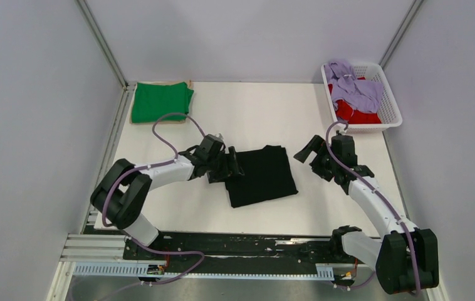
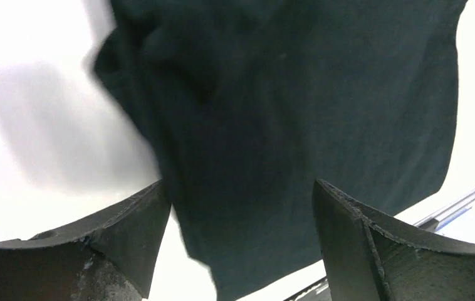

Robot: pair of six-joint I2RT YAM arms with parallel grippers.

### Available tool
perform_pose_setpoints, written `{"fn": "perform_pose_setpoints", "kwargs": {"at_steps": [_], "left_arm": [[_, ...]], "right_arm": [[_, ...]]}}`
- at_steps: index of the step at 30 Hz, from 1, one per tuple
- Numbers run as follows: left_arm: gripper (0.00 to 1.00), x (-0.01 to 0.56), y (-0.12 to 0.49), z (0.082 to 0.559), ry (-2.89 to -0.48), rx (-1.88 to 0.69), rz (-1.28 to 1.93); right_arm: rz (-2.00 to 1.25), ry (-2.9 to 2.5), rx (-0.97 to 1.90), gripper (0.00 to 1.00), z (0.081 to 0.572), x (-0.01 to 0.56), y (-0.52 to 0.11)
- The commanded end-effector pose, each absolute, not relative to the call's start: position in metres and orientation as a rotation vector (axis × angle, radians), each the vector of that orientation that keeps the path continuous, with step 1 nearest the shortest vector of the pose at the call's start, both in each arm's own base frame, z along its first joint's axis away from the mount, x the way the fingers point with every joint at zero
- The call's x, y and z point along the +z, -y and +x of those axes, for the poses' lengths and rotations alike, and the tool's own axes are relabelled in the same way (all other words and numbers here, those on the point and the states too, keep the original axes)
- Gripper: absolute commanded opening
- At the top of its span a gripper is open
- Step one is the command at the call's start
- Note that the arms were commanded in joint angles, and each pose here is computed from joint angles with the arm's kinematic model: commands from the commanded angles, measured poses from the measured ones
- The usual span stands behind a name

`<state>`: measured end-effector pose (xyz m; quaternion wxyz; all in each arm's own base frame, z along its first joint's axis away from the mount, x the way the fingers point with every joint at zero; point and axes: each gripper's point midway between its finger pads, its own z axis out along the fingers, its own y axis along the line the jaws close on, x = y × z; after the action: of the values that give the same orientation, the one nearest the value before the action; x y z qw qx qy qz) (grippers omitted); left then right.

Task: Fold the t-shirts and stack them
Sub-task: Put the neatly folded tshirt into the corner of the board with the left arm

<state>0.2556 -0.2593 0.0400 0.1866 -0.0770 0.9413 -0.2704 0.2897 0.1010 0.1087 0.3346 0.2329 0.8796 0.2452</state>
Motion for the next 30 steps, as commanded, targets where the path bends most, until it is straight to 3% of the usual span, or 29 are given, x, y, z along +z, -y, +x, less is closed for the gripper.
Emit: {"fn": "perform_pose_setpoints", "kwargs": {"at_steps": [1, 14, 17, 18, 20, 30], "left_arm": [[0.89, 0.015, 0.273, 0.258, -2.704, -0.656, -0.244], [0.45, -0.048, 0.269, 0.258, -2.870, 0.066, 0.028], [0.27, -0.055, 0.272, 0.260, -2.873, 0.154, 0.103], [0.09, -0.056, 0.273, 0.262, -2.864, 0.171, 0.118], [0.00, -0.053, 0.272, 0.269, -2.833, 0.219, 0.147], [0.00, 0.078, 0.248, 0.381, -2.324, 0.560, 0.402]], "right_arm": [[0.624, -2.277, 0.543, 1.00, 0.287, 0.106, -0.084], [0.625, -2.286, 0.494, 1.00, 0.285, 0.101, -0.073], [0.627, -2.286, 0.488, 1.00, 0.285, 0.100, -0.072], [0.626, -2.286, 0.490, 1.00, 0.285, 0.101, -0.072], [0.622, -2.281, 0.489, 1.00, 0.285, 0.102, -0.071], [0.755, -2.165, 0.311, 1.00, 0.279, 0.111, -0.037]]}}
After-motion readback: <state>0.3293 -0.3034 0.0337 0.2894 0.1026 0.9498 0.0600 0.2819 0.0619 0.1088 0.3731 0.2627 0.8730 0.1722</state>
